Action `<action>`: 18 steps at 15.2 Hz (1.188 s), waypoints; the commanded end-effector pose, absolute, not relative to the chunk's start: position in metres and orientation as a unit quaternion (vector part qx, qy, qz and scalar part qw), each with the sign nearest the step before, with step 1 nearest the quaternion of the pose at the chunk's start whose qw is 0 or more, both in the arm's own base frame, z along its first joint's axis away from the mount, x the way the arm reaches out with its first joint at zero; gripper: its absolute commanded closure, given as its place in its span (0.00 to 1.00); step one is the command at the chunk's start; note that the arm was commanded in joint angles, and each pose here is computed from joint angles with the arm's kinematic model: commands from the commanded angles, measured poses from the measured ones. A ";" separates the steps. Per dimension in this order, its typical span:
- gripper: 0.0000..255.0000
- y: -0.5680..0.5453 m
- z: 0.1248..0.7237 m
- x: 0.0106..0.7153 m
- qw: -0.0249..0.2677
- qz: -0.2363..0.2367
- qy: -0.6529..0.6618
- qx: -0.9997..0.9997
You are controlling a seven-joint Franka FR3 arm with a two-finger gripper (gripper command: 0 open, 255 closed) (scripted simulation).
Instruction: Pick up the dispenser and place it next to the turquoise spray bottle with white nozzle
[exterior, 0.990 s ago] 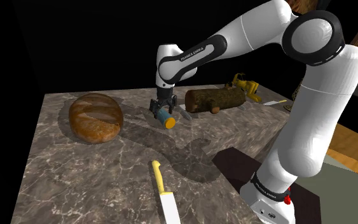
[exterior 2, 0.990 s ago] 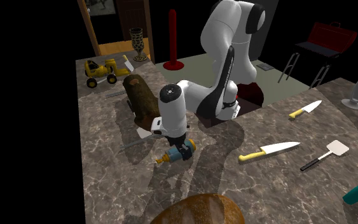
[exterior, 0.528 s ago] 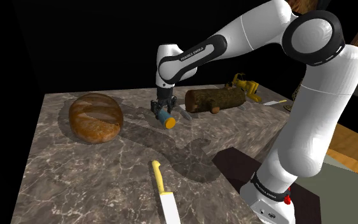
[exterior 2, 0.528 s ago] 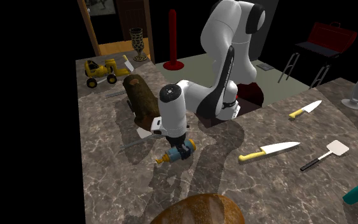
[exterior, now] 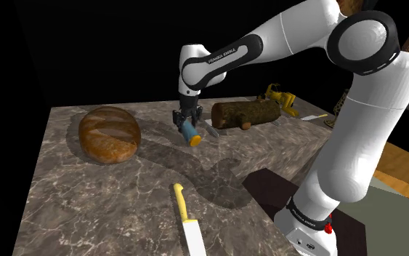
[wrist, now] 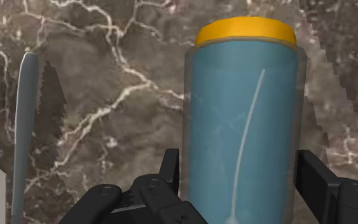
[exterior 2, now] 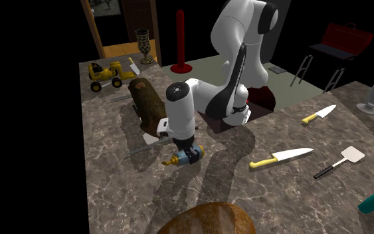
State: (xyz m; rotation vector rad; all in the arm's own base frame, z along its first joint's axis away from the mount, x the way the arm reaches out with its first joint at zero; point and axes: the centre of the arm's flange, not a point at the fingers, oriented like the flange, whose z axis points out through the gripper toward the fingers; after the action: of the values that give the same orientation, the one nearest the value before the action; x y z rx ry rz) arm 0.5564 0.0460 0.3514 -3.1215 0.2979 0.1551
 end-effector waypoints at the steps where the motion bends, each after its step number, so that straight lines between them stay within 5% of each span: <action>1: 1.00 0.046 0.363 0.556 0.001 0.050 0.095 -0.994; 18: 1.00 0.046 0.452 0.556 0.001 0.050 0.095 -0.994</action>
State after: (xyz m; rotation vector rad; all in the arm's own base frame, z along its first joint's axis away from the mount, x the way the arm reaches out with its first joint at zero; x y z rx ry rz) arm 0.5562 0.0459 0.4473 -3.1214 0.2980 0.1551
